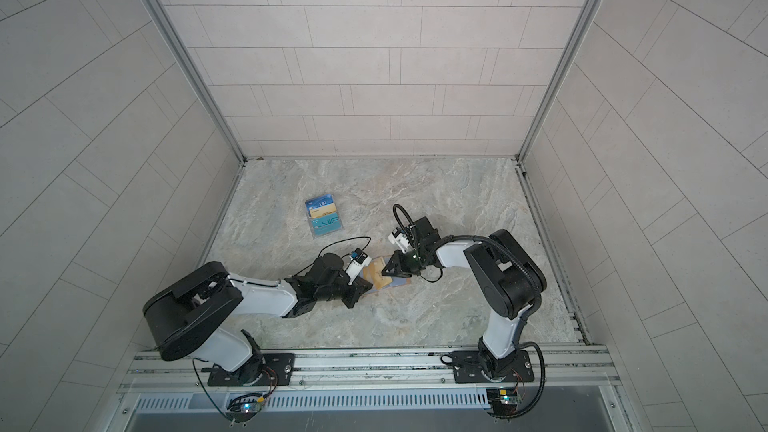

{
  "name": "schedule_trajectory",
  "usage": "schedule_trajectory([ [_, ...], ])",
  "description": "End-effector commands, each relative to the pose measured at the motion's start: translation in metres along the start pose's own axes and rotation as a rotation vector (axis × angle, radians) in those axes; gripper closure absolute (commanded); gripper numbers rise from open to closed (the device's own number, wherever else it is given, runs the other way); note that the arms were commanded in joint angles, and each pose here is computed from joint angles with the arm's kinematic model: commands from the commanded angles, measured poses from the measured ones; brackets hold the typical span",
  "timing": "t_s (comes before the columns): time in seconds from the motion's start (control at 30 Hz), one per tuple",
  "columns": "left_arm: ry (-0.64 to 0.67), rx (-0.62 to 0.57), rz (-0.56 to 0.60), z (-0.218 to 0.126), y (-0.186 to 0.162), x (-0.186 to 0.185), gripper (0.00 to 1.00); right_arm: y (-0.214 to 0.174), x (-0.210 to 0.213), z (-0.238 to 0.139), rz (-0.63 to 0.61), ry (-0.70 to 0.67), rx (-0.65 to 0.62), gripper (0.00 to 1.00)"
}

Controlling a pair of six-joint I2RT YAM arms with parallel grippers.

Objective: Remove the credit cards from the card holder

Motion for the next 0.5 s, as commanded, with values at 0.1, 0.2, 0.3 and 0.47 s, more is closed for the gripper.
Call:
schedule_trajectory([
  [0.1,0.077,0.179,-0.054,0.0011,-0.0420,0.0127,1.00,0.0026,-0.0011,-0.0078,0.017,0.030,-0.048,0.81],
  [0.2,0.078,0.179,-0.055,0.0008,-0.0422,0.0130,1.00,0.0040,-0.0015,-0.0111,0.029,0.056,-0.064,0.81],
  [0.3,0.079,0.183,-0.055,0.0013,-0.0430,0.0130,1.00,0.0042,0.0006,-0.0125,0.028,0.073,-0.067,0.83],
  [0.47,0.079,0.183,-0.057,0.0020,-0.0425,0.0133,1.00,0.0028,0.0005,-0.0119,0.030,0.084,-0.061,0.90],
])
Point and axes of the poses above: each gripper's point midway between its finger pads, its own z axis out along the fingers, its own x axis along the line the jaws close on, y = z × x, the point moved 6 cm from there along -z, back along the fingers, and after that the axes turned 3 degrees about z, right-handed, at the moved point
